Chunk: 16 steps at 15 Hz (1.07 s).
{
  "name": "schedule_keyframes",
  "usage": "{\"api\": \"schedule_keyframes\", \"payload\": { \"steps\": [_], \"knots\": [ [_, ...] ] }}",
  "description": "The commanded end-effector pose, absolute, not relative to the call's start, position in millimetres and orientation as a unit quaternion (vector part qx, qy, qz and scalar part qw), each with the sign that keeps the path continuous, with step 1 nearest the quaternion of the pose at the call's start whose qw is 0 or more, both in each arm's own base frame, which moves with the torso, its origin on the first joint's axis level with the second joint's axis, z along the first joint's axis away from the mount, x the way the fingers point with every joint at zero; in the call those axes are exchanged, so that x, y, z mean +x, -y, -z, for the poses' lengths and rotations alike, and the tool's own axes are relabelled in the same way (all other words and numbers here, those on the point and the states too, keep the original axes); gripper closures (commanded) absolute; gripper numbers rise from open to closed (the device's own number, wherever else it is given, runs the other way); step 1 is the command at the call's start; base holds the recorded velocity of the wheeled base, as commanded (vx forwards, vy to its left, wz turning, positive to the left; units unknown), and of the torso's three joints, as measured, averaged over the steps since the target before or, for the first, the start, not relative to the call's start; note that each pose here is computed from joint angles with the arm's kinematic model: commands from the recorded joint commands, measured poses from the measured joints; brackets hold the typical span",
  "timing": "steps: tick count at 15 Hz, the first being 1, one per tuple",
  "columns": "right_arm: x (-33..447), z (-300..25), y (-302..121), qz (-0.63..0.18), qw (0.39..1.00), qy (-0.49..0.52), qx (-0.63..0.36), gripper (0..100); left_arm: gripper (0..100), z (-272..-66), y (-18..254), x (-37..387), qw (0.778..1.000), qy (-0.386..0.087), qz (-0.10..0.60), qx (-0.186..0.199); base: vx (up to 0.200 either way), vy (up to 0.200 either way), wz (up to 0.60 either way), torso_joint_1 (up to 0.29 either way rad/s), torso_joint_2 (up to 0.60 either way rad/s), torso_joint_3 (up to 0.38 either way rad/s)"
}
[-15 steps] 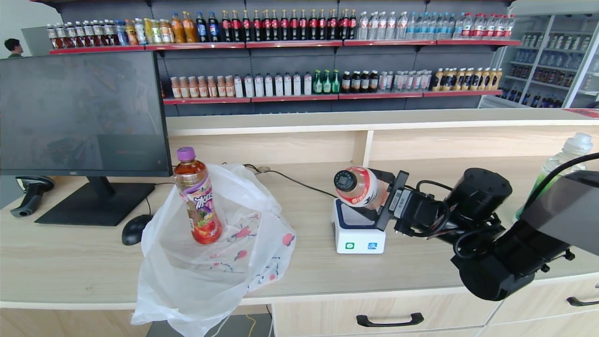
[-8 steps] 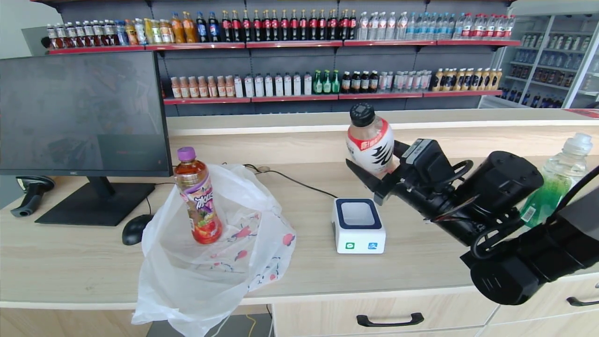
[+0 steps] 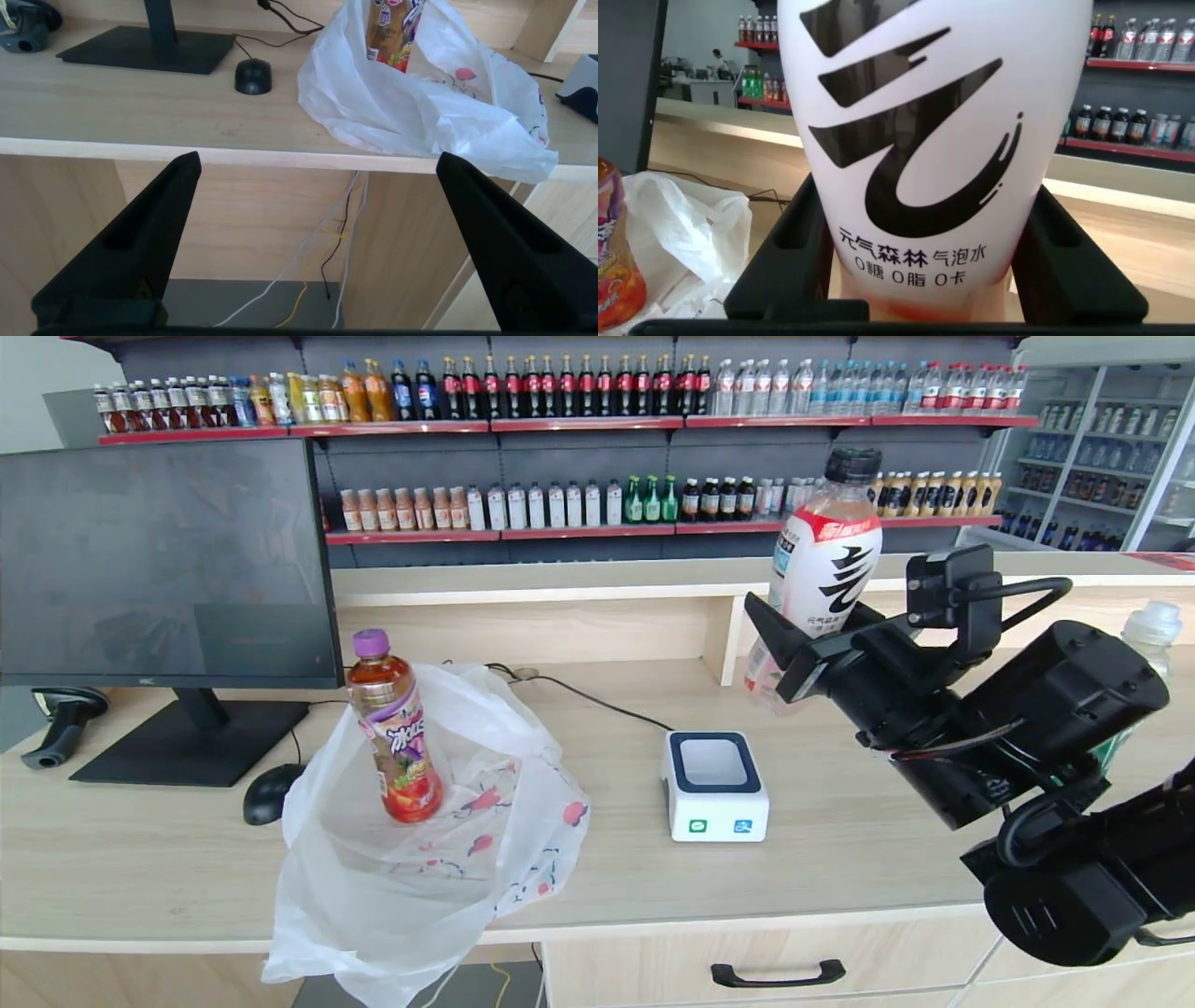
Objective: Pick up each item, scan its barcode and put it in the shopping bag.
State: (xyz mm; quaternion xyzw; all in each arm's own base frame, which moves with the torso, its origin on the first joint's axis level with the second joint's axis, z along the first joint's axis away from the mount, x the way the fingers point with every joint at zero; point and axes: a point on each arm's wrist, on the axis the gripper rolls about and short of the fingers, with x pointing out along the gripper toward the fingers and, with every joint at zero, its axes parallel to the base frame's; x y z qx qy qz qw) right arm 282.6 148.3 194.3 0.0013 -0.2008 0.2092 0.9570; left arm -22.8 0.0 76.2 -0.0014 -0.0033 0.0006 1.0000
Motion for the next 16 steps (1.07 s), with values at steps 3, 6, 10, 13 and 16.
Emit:
{"api": "schedule_keyframes", "payload": {
  "steps": [3,6,10,13,16],
  "knots": [
    [276,-186,-141,-0.185,0.966,0.178,0.003,100,0,-76,0,-23,1.000,0.004,-0.001,-0.002,0.000,0.000,0.00,0.000,0.00,0.000],
    [275,-183,-138,-0.183,0.969,0.168,0.013,100,0,-76,0,-23,1.000,0.004,0.000,-0.002,-0.133,0.000,0.00,0.003,0.00,0.002],
    [276,-183,-128,-0.169,0.971,0.166,0.014,100,0,-76,0,-23,1.000,0.004,0.000,-0.002,-0.050,0.000,0.00,0.007,0.00,-0.001],
    [276,-182,-128,-0.169,0.972,0.165,0.013,100,0,-76,0,-23,1.000,0.004,-0.001,-0.002,0.000,0.200,0.00,-0.002,-0.01,0.022],
    [275,-182,-131,-0.172,0.971,0.164,0.012,100,0,-76,0,-23,1.000,0.004,-0.001,-0.002,0.000,0.200,0.00,0.017,0.00,0.002]
  ]
}}
